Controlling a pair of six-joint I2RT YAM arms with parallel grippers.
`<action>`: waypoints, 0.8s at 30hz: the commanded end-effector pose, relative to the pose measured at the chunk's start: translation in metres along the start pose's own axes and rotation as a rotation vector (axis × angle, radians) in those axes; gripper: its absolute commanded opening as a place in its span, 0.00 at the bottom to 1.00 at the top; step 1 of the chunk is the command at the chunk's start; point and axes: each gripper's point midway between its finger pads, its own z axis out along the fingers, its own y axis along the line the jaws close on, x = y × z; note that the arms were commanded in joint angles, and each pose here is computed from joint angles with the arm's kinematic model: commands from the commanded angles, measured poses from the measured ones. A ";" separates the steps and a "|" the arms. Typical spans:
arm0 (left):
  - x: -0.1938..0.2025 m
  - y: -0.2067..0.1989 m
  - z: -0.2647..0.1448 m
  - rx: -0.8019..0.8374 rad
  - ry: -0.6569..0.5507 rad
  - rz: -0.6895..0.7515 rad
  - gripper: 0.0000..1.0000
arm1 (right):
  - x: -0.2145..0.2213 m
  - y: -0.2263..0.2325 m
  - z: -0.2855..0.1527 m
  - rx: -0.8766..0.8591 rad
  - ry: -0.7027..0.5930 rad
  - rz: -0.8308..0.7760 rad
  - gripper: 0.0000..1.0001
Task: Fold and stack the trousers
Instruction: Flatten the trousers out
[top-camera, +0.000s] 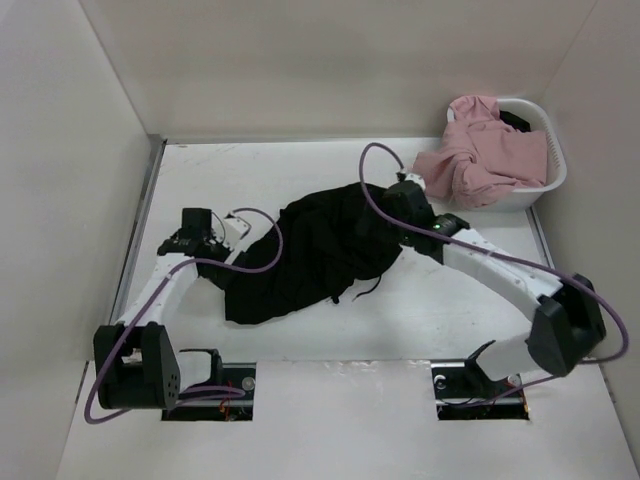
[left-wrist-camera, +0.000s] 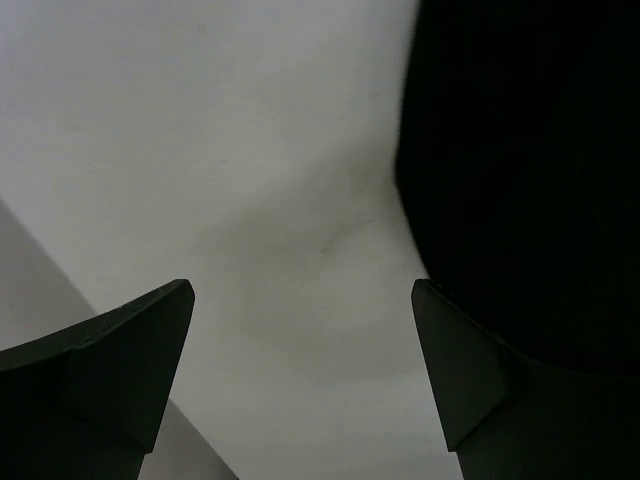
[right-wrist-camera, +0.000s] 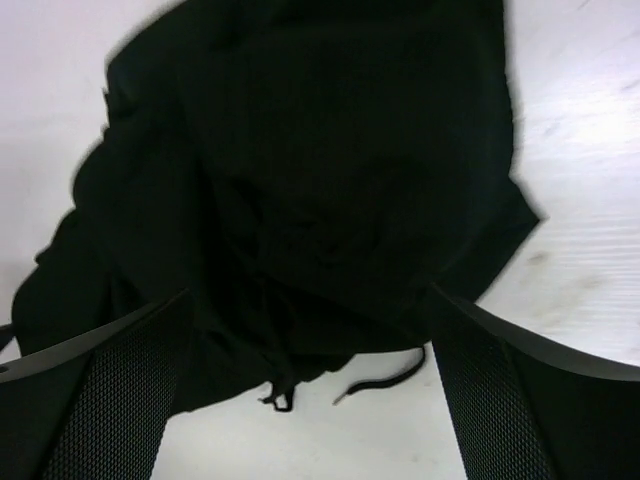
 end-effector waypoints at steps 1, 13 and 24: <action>-0.002 -0.021 0.012 0.048 0.012 0.096 0.94 | 0.033 0.022 0.039 -0.056 0.087 0.094 1.00; -0.019 -0.063 0.065 0.145 0.095 0.040 0.13 | 0.050 0.010 0.102 0.055 0.138 0.117 0.45; -0.098 0.185 -0.093 -0.486 -0.301 -0.233 0.00 | -0.163 0.016 -0.053 -0.122 -0.250 0.051 0.00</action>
